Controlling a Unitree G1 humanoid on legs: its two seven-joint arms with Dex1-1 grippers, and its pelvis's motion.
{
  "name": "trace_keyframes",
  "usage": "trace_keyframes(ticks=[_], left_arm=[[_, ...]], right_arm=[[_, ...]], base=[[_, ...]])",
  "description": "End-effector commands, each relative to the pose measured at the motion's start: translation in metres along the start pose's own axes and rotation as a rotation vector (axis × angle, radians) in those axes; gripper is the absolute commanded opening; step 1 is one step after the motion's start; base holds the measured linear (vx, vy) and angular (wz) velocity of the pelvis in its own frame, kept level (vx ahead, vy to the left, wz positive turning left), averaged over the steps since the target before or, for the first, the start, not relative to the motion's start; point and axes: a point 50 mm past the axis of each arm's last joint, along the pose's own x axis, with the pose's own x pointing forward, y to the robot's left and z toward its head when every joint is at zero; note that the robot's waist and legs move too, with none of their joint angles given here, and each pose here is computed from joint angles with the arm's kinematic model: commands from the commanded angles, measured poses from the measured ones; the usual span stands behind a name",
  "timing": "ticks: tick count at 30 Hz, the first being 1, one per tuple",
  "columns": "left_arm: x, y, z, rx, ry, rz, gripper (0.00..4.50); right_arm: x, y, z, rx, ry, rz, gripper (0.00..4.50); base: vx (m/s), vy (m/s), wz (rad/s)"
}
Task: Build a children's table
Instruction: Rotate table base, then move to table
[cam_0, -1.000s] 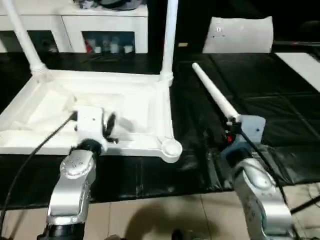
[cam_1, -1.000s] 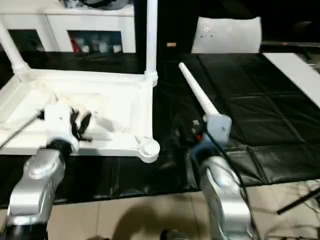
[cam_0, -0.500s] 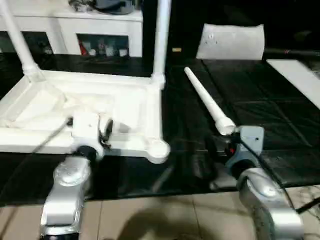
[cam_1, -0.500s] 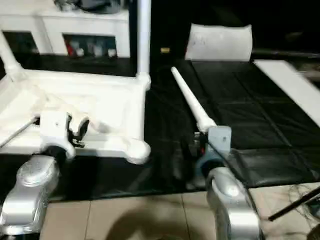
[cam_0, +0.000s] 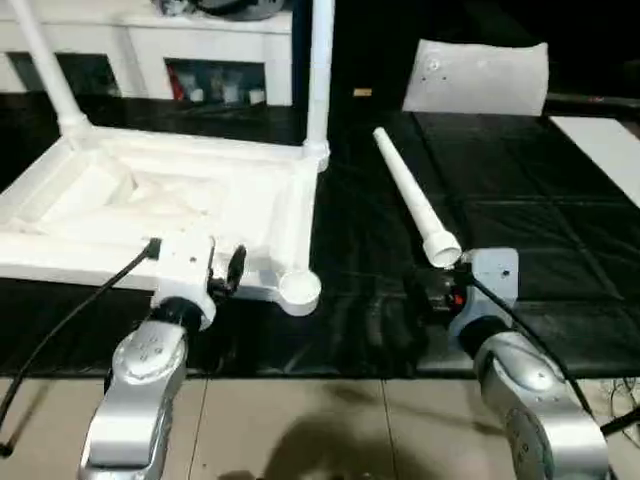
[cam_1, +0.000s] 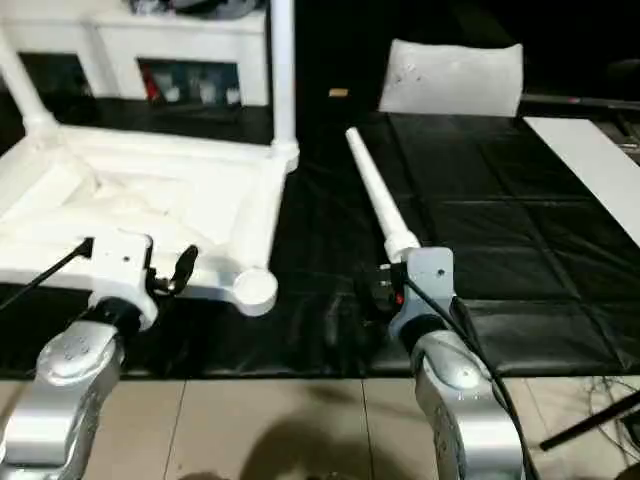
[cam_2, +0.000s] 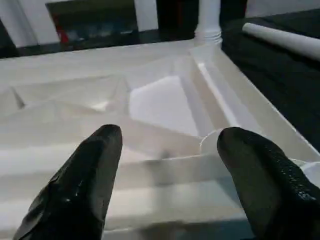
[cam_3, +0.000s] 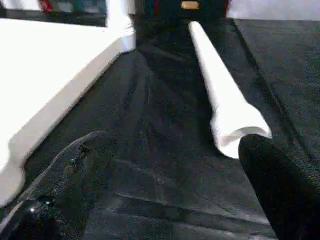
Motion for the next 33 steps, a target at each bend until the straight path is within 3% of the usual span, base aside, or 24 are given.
trace_keyframes(ticks=[1, 11, 27, 30, 33], left_arm=[[-0.0026, -0.0016, 0.0042, -0.012, -0.008, -0.010, 3.84], [-0.0038, -0.0023, 0.0051, -0.010, -0.006, -0.021, 4.43], [-0.0040, -0.0052, 0.0048, -0.004, 0.002, -0.043, 4.43], [-0.0035, -0.0050, 0.0050, -0.003, 0.000, -0.043, 4.43], [-0.0037, -0.0050, 0.0052, -0.001, 0.000, -0.046, 4.43]], right_arm=[[-0.0012, -0.0002, 0.0042, -0.009, -0.024, 0.011, 4.50], [0.0017, 0.0029, 0.0032, -0.018, -0.023, 0.043, 4.50], [0.0033, -0.0002, 0.0076, -0.018, -0.046, 0.032, 4.50], [0.0034, 0.0036, 0.0084, -0.056, -0.047, 0.072, 4.50], [0.0039, 0.0039, 0.0098, -0.015, -0.056, 0.052, 4.50]], base=[[0.000, 0.000, 0.00], [-0.004, 0.024, -0.01], [0.093, -0.005, 0.03], [0.060, -0.048, -0.05], [0.054, 0.006, -0.04]])
